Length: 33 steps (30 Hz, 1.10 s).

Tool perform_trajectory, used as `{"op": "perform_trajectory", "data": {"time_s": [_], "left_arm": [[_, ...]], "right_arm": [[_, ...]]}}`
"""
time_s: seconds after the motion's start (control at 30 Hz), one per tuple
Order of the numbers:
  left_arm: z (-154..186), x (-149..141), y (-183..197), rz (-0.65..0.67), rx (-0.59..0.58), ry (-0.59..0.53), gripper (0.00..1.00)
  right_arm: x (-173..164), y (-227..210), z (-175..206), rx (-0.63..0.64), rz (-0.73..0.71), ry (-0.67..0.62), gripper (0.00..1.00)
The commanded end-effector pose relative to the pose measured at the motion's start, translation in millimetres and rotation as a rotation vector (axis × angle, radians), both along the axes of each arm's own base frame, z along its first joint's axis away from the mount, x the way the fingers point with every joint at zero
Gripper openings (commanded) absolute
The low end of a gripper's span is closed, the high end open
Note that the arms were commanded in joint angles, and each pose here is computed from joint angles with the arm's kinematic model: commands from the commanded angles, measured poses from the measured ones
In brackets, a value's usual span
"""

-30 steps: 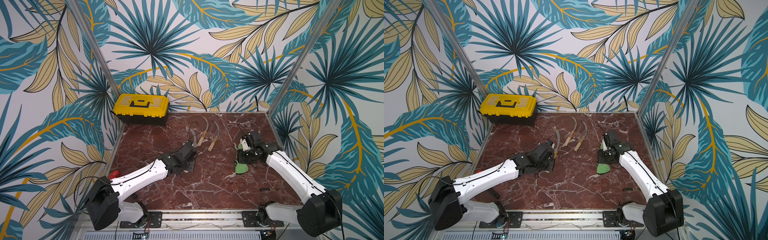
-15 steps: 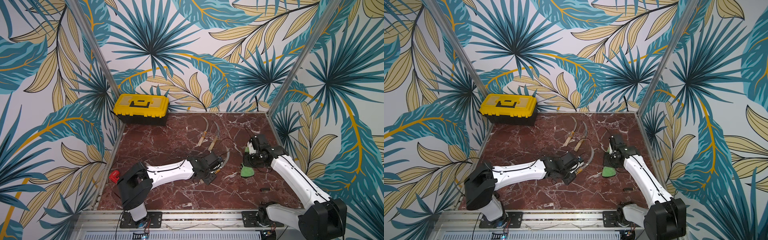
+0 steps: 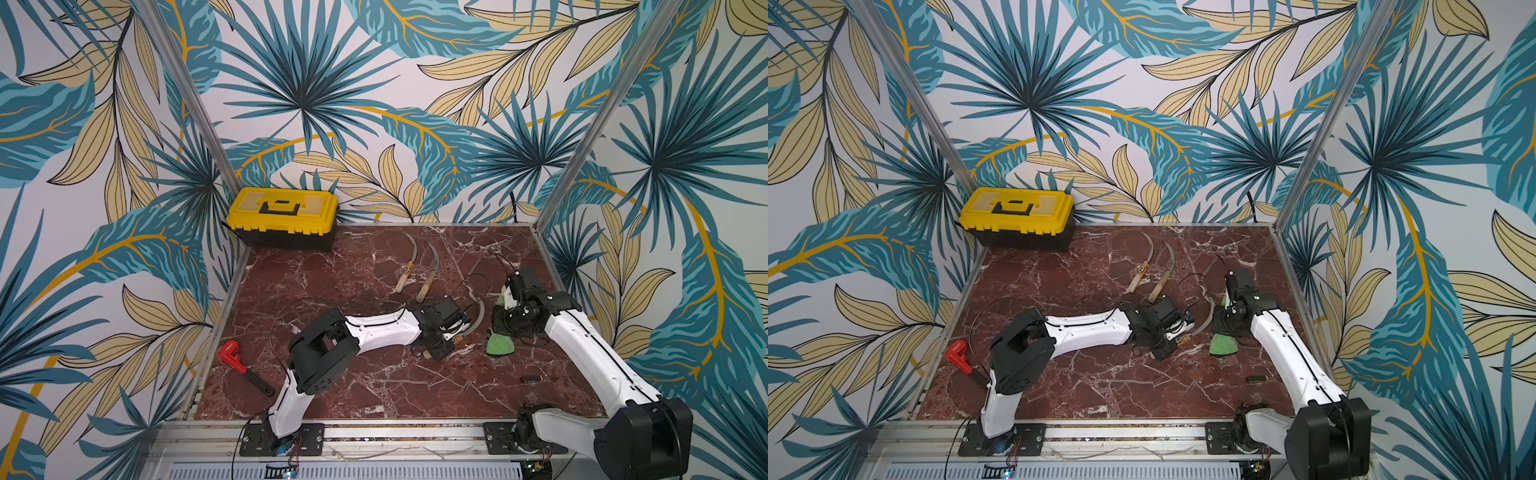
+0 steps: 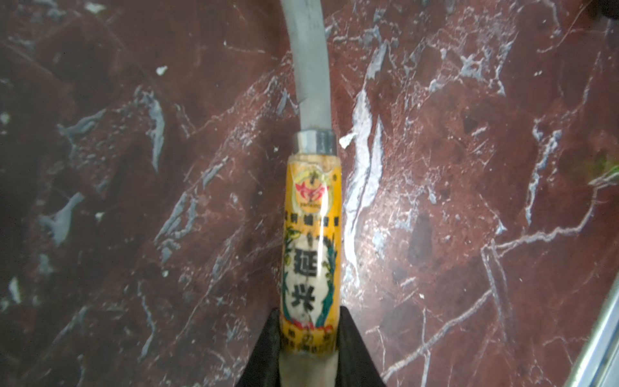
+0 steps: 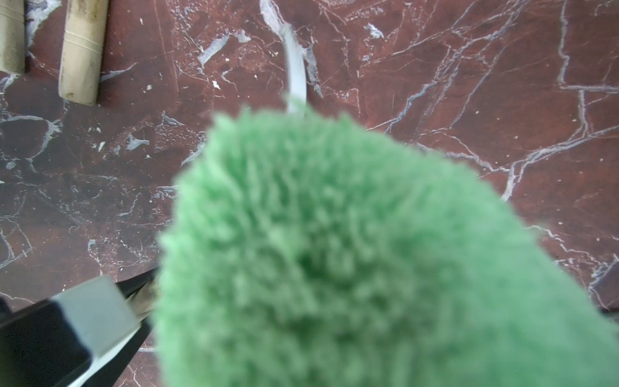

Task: Wipe small sickles with rags
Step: Place the small sickle at the center of the board.

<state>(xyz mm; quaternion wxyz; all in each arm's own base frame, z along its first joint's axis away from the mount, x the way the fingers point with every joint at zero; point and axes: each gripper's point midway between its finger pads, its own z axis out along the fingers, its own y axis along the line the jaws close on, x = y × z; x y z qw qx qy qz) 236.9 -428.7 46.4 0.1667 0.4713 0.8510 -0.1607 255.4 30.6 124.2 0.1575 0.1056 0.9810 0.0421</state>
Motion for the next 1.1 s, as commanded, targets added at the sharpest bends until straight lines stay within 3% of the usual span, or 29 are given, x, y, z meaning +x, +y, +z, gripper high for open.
{"op": "perform_trajectory", "data": {"time_s": [0.0, 0.67, 1.07], "left_arm": [[15.0, 11.1, -15.8, -0.020, -0.064, -0.014, 0.00], [-12.2, 22.9, -15.2, 0.010, -0.033, 0.025, 0.04], [-16.7, 23.6, -12.9, 0.031, -0.022, 0.031, 0.30]], "right_arm": [[-5.3, -2.7, -5.3, -0.009, 0.004, 0.032, 0.14], [-5.1, 1.4, -4.2, 0.016, 0.004, 0.022, 0.15], [-5.2, 2.1, -6.1, 0.016, 0.016, 0.031, 0.15]]}}
